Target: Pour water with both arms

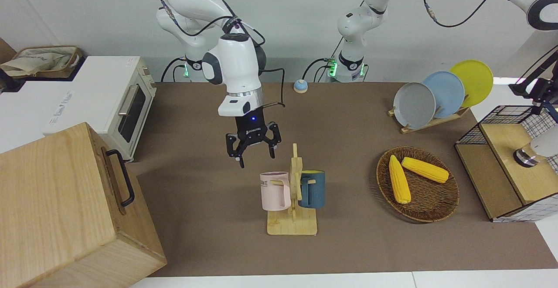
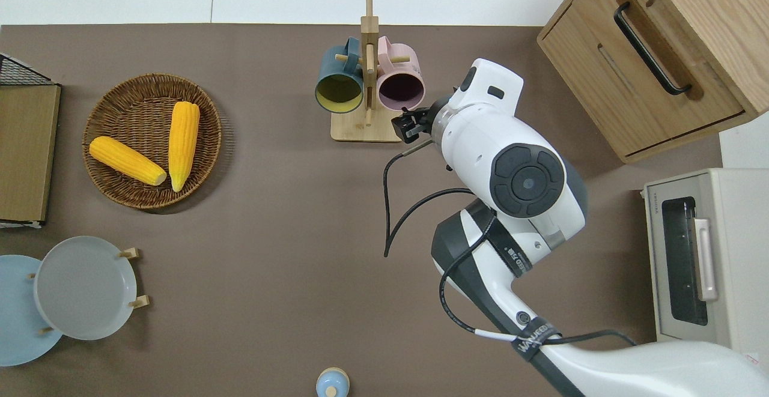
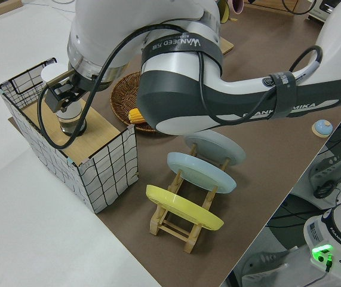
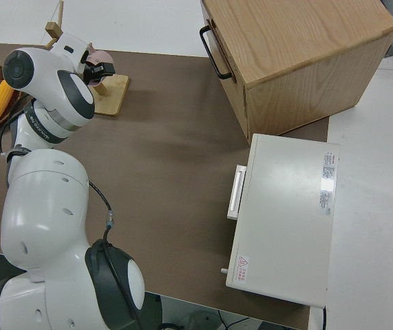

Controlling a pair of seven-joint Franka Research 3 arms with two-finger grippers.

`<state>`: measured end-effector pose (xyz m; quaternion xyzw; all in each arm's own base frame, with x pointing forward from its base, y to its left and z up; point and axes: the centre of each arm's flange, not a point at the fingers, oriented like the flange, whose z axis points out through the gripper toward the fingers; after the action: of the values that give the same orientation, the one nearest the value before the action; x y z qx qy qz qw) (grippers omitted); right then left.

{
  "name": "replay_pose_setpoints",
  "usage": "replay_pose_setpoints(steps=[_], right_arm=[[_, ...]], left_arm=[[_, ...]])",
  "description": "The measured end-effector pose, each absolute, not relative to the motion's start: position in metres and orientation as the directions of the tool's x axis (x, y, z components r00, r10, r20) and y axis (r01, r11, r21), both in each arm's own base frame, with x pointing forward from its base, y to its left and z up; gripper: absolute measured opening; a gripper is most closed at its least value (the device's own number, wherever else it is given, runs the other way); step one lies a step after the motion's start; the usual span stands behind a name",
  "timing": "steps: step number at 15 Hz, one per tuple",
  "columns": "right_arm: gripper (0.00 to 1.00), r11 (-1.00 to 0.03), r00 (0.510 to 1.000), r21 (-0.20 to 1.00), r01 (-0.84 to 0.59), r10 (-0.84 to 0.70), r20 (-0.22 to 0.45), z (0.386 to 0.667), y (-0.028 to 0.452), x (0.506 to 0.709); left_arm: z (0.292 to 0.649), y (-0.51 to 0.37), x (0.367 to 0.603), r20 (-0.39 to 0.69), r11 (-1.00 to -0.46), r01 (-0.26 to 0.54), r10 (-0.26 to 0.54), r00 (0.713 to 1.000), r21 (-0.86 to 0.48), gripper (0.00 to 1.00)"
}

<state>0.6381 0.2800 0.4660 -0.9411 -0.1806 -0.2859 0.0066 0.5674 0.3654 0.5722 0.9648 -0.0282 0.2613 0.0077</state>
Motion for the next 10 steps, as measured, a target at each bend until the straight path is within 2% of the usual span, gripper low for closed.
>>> replay_pose_setpoints(steps=[6,10], right_arm=[[0.97,-0.932,0.763,0.103,0.347,0.344,0.547,0.451,0.278,0.659],[0.94,-0.933,0.758,0.093,0.346,0.337,0.558,0.448,0.281,0.67]], left_arm=[[0.533,0.367,0.591,0.62,-0.999,-0.043,-0.029,0.784,0.007,1.0],[0.512,0.37,0.6,0.647,-0.999,-0.052,-0.039,0.762,0.002,1.0]])
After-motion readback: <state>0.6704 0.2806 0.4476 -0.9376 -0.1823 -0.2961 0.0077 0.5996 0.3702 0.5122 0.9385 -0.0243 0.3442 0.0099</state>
